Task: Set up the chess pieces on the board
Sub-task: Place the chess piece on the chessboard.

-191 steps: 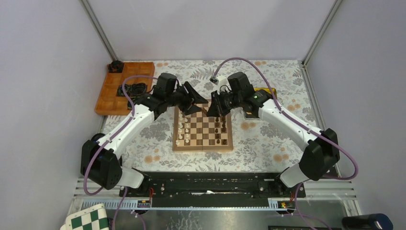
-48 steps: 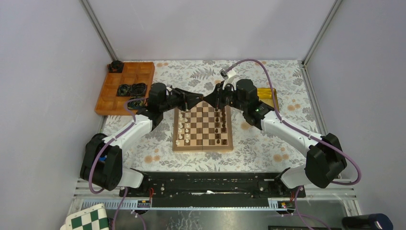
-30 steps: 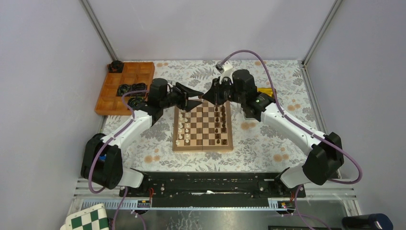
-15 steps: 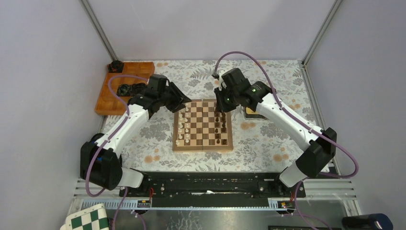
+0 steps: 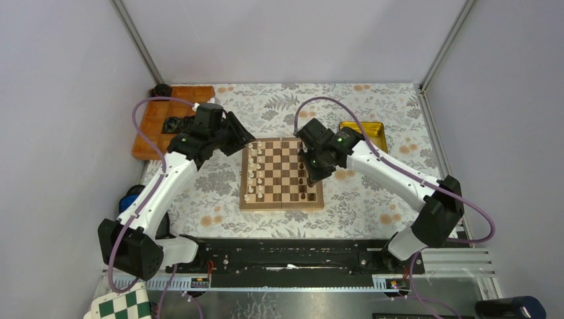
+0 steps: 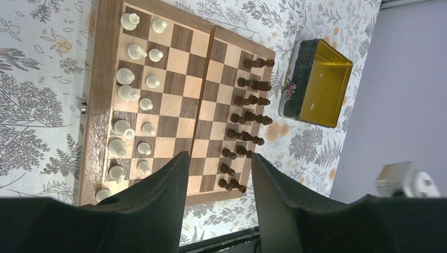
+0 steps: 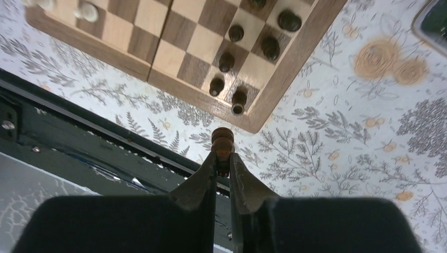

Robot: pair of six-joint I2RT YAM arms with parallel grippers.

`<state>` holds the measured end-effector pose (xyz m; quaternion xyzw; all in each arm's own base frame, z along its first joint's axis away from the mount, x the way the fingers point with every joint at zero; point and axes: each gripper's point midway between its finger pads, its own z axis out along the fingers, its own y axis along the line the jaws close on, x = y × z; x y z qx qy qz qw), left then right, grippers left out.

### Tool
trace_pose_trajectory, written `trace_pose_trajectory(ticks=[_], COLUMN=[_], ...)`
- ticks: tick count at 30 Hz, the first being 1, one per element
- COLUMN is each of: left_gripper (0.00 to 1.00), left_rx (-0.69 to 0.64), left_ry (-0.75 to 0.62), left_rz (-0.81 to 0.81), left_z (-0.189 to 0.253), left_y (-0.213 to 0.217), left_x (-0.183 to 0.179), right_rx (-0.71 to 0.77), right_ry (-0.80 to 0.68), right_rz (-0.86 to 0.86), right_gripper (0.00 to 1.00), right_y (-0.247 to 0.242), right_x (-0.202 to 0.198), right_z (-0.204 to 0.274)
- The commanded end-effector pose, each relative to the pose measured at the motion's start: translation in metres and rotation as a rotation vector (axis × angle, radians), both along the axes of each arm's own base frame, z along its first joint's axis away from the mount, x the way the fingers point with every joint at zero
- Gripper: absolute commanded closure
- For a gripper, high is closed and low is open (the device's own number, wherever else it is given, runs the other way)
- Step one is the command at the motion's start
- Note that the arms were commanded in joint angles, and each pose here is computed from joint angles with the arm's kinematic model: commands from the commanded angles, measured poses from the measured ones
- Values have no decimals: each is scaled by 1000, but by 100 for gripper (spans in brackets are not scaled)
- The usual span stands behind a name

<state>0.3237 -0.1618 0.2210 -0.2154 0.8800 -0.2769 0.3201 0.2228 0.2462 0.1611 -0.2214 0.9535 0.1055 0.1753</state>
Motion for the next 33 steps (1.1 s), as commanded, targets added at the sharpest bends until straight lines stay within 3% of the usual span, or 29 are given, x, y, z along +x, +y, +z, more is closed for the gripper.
trace_pose_trajectory(ticks=[1, 15, 33], left_gripper=[46, 45, 44], left_rx=[53, 66, 97], left_ry=[-54, -71, -72], left_rz=[-3, -6, 3], left_z=[14, 15, 7], left_y=[8, 13, 21], left_x=[-1, -8, -15], right_rx=[-40, -153, -186], right_ry=[14, 17, -4], right_rz=[-32, -41, -39], right_gripper=[100, 100, 100], right_y=[-7, -6, 7], right_x=[-13, 3, 26], right_z=[-8, -45, -68])
